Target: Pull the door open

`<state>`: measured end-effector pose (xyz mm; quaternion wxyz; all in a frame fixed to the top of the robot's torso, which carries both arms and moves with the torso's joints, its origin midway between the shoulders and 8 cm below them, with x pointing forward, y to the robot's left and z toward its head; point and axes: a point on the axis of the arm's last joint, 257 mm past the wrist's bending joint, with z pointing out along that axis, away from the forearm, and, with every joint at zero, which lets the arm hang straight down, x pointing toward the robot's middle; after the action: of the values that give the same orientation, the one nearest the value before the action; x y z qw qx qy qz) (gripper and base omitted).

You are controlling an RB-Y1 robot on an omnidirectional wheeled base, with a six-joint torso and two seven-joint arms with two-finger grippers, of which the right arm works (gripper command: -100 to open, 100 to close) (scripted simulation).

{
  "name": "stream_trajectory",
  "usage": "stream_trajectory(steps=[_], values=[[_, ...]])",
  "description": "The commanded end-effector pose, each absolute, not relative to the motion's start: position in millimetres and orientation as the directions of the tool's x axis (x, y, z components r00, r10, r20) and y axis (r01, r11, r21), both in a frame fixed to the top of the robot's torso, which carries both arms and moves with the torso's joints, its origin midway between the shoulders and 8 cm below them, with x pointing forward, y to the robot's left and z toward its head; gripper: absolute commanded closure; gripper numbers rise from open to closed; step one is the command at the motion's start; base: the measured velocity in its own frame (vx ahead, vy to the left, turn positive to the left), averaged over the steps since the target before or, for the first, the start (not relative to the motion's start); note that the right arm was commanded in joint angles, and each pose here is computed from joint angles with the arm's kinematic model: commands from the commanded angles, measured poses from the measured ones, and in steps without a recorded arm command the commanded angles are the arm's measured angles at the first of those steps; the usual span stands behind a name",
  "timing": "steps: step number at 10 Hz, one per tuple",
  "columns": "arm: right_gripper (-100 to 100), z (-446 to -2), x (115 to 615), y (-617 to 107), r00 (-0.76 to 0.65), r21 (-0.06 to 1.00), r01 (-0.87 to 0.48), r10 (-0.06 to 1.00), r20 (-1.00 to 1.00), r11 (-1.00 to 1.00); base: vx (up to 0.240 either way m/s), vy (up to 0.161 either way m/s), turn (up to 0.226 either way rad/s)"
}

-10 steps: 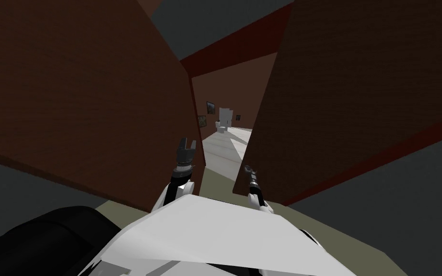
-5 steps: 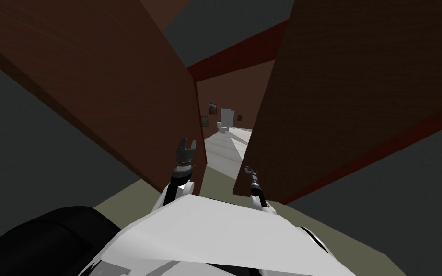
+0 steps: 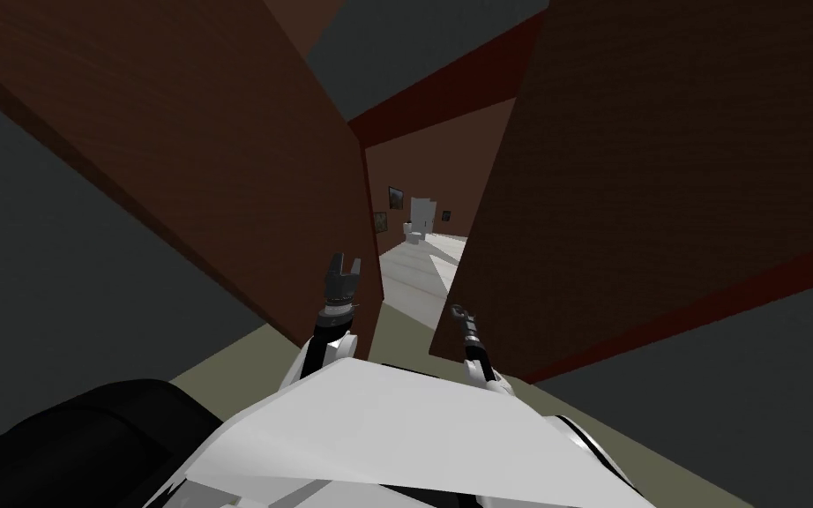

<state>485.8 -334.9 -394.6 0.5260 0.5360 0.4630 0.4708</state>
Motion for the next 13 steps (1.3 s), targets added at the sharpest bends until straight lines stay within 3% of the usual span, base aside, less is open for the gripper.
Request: stream_trajectory(steps=[1,3,11,13], values=[[100,-391.7,485.7,-347.2,0.123,1.000,0.000,0.992,0.002,-0.002,0.017,0.020,0.218],[100,-396.0,482.1,-348.7,0.127,1.000,0.012,0.992,-0.001,0.000,0.045,0.033,0.121],[100,-395.9,455.0,-387.0,0.114,1.000,0.002,0.993,-0.002,0.002,-0.149,0.007,0.132],[100,-395.9,455.0,-387.0,0.114,1.000,0.002,0.993,-0.002,0.002,-0.053,0.009,0.020]])
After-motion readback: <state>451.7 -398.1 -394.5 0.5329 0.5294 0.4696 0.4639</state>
